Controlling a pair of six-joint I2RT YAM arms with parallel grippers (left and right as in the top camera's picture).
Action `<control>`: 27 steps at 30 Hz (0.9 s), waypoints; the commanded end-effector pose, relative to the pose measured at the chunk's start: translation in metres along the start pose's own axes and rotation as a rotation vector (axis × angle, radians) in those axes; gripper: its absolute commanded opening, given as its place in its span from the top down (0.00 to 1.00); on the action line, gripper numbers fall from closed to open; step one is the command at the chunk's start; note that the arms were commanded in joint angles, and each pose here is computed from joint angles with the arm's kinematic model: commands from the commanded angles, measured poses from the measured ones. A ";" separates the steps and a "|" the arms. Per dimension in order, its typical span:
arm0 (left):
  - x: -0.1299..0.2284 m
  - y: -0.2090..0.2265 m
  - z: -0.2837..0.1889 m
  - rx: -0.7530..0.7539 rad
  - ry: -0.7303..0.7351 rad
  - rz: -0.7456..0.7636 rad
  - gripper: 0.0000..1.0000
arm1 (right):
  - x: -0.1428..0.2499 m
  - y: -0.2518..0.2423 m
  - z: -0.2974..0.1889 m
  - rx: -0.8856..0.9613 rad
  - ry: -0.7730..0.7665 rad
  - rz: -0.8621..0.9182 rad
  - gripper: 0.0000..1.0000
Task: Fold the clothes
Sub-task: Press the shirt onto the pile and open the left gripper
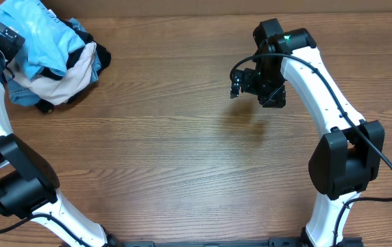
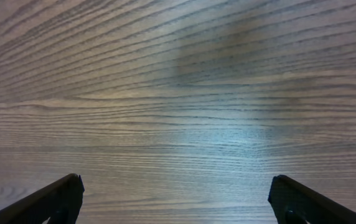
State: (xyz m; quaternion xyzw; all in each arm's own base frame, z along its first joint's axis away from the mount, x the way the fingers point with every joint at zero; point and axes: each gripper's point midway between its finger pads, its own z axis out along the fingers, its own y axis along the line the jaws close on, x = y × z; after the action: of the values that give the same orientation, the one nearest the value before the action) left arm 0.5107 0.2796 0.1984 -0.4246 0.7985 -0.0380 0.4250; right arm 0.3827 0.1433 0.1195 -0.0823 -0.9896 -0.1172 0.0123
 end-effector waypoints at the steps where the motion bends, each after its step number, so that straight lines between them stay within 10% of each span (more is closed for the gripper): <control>1: -0.029 0.006 -0.019 -0.105 -0.063 0.026 0.00 | 0.001 0.001 -0.002 0.003 -0.009 -0.014 0.00; 8: -0.082 -0.035 -0.092 -0.057 -0.128 0.035 0.01 | 0.001 0.001 -0.002 0.003 -0.008 -0.014 0.00; 13: -0.084 -0.104 -0.104 0.174 -0.153 0.179 0.81 | -0.001 0.002 -0.002 0.000 -0.014 -0.015 0.00; 16: -0.072 -0.124 -0.071 0.207 -0.167 0.290 0.94 | -0.001 0.002 -0.002 0.000 -0.014 -0.015 0.00; 27: 0.032 -0.020 0.092 -0.191 0.076 0.341 0.94 | 0.004 0.000 -0.002 0.010 0.006 -0.010 0.00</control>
State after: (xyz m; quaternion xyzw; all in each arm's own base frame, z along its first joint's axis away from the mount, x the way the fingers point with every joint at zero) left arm 0.5928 0.2599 0.1538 -0.3147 0.8636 0.0564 0.3898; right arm 0.3784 0.1420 0.1193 -0.0834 -0.9898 -0.1136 0.0207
